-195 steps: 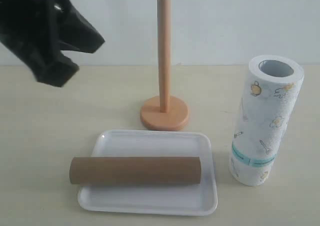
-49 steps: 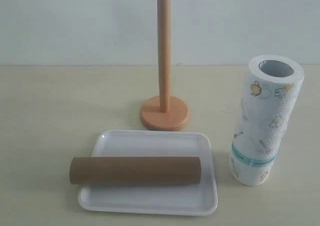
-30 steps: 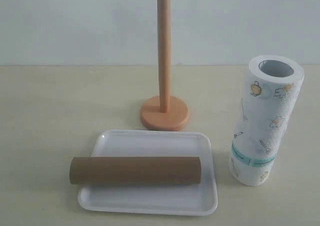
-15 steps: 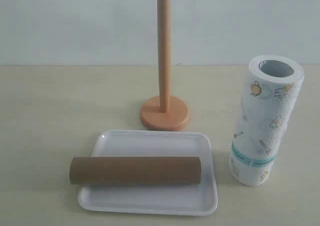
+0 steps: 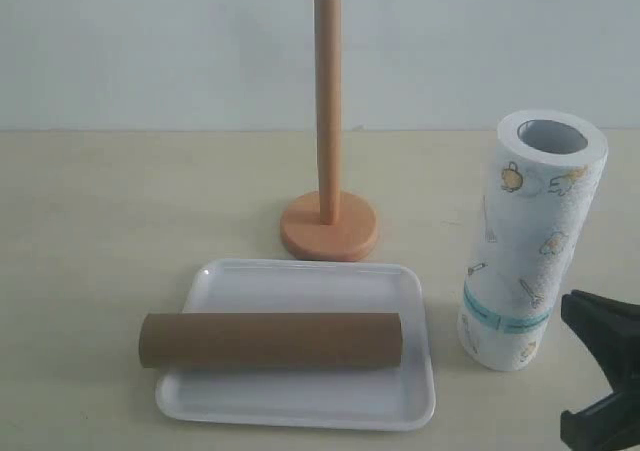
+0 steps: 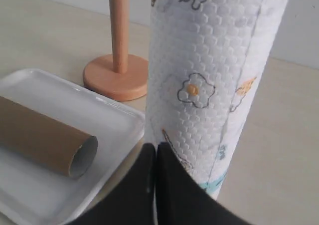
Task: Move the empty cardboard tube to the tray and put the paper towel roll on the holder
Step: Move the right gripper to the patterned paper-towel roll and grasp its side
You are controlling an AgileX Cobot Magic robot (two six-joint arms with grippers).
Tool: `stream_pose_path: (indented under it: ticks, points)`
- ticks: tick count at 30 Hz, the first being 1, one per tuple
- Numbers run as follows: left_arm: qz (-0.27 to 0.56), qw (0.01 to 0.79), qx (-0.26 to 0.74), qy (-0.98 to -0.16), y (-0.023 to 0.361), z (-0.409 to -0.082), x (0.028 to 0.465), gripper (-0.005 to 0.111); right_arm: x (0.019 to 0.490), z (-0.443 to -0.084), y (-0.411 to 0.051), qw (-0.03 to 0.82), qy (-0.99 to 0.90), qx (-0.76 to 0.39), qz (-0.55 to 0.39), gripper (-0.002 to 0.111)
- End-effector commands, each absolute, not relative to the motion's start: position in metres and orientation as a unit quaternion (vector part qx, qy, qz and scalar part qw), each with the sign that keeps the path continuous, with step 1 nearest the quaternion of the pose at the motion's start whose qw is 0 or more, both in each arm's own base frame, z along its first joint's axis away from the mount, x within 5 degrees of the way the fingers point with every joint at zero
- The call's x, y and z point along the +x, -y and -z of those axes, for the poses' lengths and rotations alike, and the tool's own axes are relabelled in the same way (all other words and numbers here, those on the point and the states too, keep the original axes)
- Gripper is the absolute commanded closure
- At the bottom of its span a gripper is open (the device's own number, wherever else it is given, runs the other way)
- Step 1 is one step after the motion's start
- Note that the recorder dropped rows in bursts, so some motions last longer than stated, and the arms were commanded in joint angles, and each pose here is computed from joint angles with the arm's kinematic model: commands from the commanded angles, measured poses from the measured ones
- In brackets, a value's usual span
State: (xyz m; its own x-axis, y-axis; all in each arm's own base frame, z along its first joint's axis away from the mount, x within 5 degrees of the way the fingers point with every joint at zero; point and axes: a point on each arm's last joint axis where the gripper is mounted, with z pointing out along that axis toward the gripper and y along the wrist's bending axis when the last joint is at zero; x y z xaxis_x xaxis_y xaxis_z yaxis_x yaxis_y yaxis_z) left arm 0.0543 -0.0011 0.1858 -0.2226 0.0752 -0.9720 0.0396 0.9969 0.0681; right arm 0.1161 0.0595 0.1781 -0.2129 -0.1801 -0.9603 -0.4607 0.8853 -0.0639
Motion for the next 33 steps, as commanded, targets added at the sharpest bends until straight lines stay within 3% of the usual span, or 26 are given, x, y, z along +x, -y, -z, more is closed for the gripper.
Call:
stream_pose_path:
  ticks: [1, 6, 8, 11, 12, 21, 33]
  points:
    - [-0.009, 0.624, 0.03, -0.781, 0.001, -0.185, 0.054, 0.103, 0.126, -0.179, -0.06, 0.625, -0.751, -0.186, -0.106, 0.108]
    - [-0.009, 0.624, 0.03, -0.781, 0.001, -0.185, 0.054, 0.103, 0.129, -0.175, -0.059, 0.608, -0.772, -0.121, -0.14, 0.104]
    - [-0.009, 0.624, 0.03, -0.781, 0.001, -0.185, 0.054, 0.103, 0.129, -0.175, -0.059, 0.61, -0.771, -0.118, -0.142, 0.079]
    - [-0.009, 0.624, 0.03, -0.781, 0.001, -0.185, 0.054, 0.103, 0.13, -0.175, -0.057, 0.61, -0.772, -0.106, -0.142, 0.018]
    - [-0.009, 0.624, 0.03, -0.781, 0.001, -0.185, 0.054, 0.103, 0.13, -0.175, -0.057, 0.61, -0.773, -0.101, -0.143, 0.004]
    - [-0.009, 0.624, 0.03, -0.781, 0.001, -0.185, 0.054, 0.103, 0.131, -0.175, -0.057, 0.617, -0.766, -0.146, -0.107, 0.003]
    - [-0.009, 0.624, 0.03, -0.781, 0.001, -0.185, 0.054, 0.103, 0.17, -0.173, -0.079, 0.601, -0.776, -0.17, -0.085, 0.003]
